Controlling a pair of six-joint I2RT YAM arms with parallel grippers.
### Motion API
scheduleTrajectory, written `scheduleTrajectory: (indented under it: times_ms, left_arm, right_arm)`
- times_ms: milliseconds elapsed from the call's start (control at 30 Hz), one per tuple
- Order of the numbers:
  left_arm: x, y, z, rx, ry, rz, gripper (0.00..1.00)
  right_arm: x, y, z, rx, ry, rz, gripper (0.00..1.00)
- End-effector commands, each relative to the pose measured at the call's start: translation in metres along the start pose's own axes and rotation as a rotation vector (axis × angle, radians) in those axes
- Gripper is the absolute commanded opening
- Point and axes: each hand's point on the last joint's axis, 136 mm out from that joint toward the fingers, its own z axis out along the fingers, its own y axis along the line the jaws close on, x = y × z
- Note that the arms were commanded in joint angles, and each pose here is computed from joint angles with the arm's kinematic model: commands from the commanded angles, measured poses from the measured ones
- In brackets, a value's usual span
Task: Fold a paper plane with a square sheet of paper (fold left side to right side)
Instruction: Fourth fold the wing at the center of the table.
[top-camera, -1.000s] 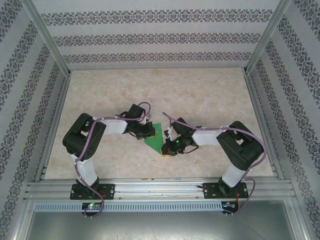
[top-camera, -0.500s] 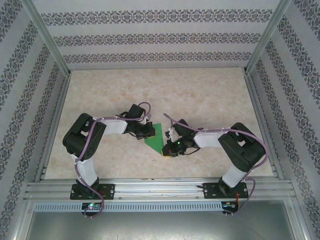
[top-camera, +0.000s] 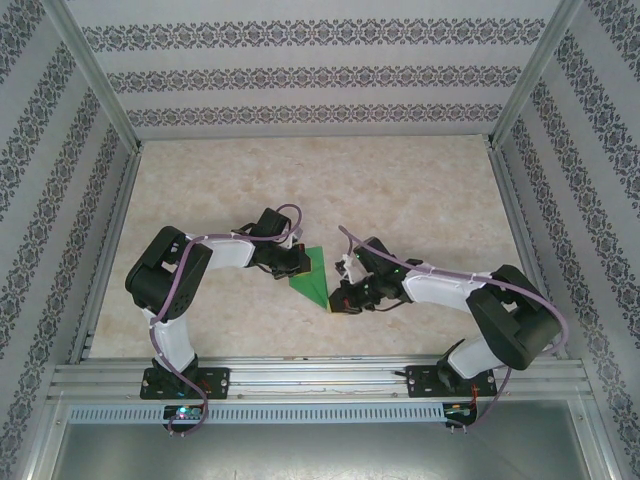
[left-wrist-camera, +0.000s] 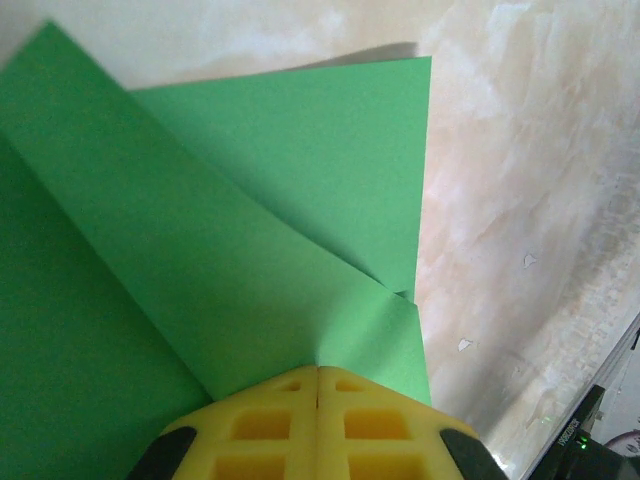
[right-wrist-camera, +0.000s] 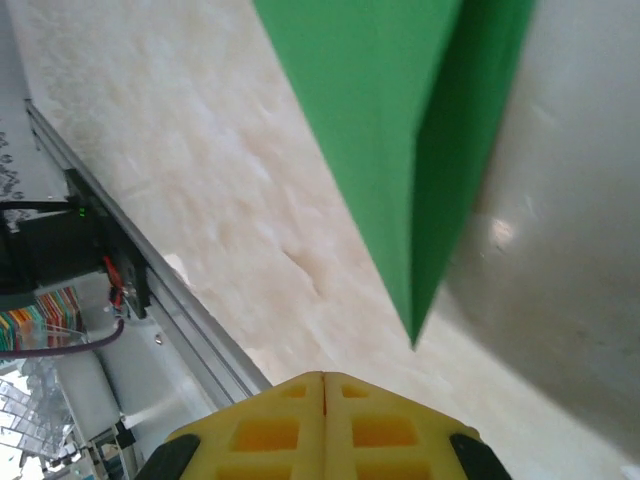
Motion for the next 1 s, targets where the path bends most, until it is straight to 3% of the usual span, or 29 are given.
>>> scheduleTrajectory:
  times_ms: [0,200,400,967]
  left_arm:
    - [0.022,0.043,0.005,-0.154,0.063,-0.071,0.02]
    - [0.024,0.044,0.006,-0.154,0.066,-0.074,0.02]
    - [0.023,0.043,0.005,-0.152,0.063,-0.074,0.02]
    - [0.019,0.037,0.002,-0.133,0.044,-0.057,0.04]
  right_arm:
    - [-0.021,0.016,-0.002,-0.046,-0.033,-0.058,0.00]
    - [-0.056,0.008,0.011,0.021,-0.103,-0.056,0.00]
    - [-0.068,-0.011,0.020,0.083,-0.121,-0.025,0.00]
    - [-0.044,-0.055,0.029,0.193,-0.044,0.084,0.00]
